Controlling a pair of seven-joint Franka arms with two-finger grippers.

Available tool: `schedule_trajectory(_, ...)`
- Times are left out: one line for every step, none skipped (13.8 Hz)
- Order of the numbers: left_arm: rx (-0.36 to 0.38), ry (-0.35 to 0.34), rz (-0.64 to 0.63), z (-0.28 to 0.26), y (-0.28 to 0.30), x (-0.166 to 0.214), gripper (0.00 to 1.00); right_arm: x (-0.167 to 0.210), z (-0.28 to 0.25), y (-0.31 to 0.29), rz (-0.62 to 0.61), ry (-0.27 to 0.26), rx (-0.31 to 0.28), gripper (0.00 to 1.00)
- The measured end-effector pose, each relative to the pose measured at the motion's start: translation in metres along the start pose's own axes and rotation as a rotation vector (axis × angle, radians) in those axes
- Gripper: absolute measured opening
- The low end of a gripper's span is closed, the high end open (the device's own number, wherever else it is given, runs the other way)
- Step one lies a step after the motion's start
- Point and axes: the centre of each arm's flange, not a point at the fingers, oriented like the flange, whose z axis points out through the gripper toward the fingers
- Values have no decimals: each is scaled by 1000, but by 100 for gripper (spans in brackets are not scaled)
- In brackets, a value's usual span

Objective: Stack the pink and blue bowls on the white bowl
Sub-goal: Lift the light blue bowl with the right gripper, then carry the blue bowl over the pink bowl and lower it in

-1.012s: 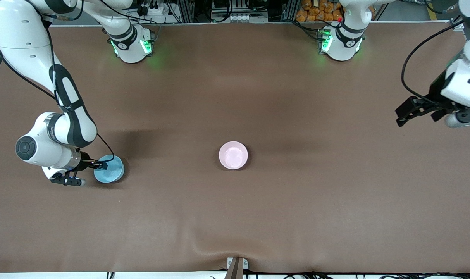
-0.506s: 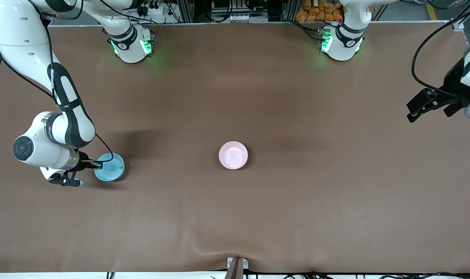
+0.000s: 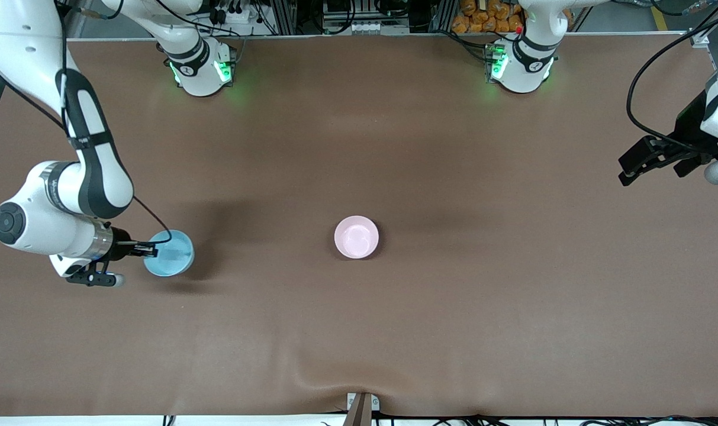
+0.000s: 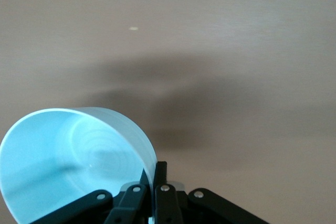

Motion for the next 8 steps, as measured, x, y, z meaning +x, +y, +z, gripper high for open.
schedule_trajectory(0,-2,0,0,0,0,100,-2,-4,-14,16,5,15,3)
schedule_trajectory(0,-3,-1,0,0,0,100,-4,-6,-31,26,7,23,3)
schedule_trajectory(0,-3,-1,0,-1,0,100,-8,-7,-56,36,6,29,3)
schedule_trajectory(0,-3,-2,0,-1,0,100,-15,-6,-87,52,5,31,3)
schedule_trajectory(-2,-3,-3,0,-1,0,100,-23,-5,-125,72,10,33,3)
schedule_trajectory(-5,-4,-5,0,-2,0,100,-35,-3,-167,97,24,37,3)
schedule_trajectory(-6,-5,-6,0,-3,0,100,-48,1,-206,124,36,42,3)
schedule_trajectory(-6,-5,-8,0,-3,1,100,-61,6,-238,148,45,47,3)
